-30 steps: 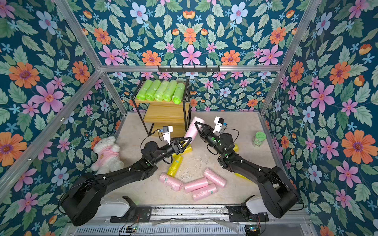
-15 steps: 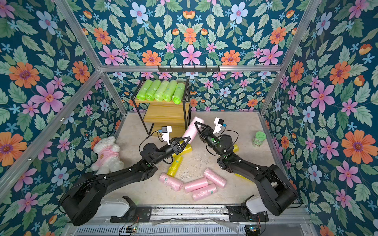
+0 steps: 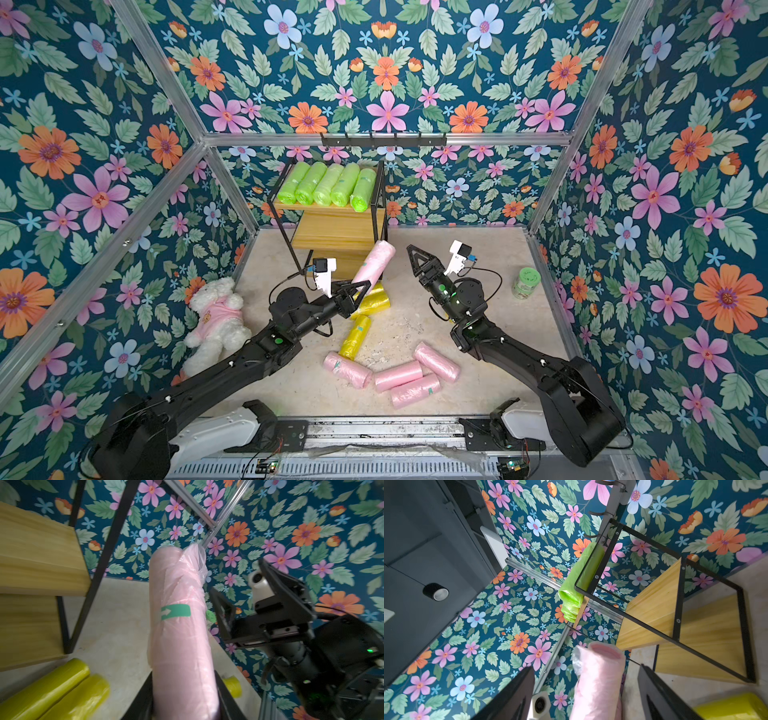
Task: Sort the rolls of trash bags by color and place them on the shelf
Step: Pick up the roll of trash bags from the center of the board, then place the roll of trash bags on the shelf.
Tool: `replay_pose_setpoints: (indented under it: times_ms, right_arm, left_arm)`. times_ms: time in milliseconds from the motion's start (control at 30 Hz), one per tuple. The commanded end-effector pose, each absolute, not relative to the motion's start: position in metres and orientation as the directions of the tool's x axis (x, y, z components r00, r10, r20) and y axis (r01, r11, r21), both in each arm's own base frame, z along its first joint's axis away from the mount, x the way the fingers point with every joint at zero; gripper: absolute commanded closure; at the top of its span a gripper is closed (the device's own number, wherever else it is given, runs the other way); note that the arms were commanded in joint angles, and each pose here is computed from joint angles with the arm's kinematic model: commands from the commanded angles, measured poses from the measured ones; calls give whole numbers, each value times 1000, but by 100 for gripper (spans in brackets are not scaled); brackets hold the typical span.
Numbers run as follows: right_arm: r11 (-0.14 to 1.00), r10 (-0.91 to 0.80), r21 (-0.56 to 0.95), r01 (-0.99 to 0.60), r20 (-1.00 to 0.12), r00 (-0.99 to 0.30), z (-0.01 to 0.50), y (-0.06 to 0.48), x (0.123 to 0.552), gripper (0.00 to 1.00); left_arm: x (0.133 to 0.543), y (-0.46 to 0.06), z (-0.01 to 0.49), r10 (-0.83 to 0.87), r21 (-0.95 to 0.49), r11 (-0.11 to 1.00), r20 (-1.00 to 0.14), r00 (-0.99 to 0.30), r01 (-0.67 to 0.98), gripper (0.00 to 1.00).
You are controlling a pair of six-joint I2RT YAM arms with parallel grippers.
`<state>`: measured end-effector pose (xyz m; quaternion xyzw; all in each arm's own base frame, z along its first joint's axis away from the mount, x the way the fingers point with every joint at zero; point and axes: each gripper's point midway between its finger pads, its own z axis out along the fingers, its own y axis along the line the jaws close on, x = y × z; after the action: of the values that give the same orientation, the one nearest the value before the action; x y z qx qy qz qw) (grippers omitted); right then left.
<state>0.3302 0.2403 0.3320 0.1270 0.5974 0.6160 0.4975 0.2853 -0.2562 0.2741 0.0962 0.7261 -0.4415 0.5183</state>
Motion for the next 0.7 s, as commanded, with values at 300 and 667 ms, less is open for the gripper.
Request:
replay_pose_setpoints:
  times_ms: [300,667]
  right_arm:
    - [628,542,606,-488,-791,-285,325,220,326,16]
    - [648,471,544,-533,-836,-282,331,229,324,16]
  left_arm:
    - [345,-139,260,-212,-324,908,-901,-378,264,61]
    - [405,-90,268,-23,-48,996,-950,-312,72,58]
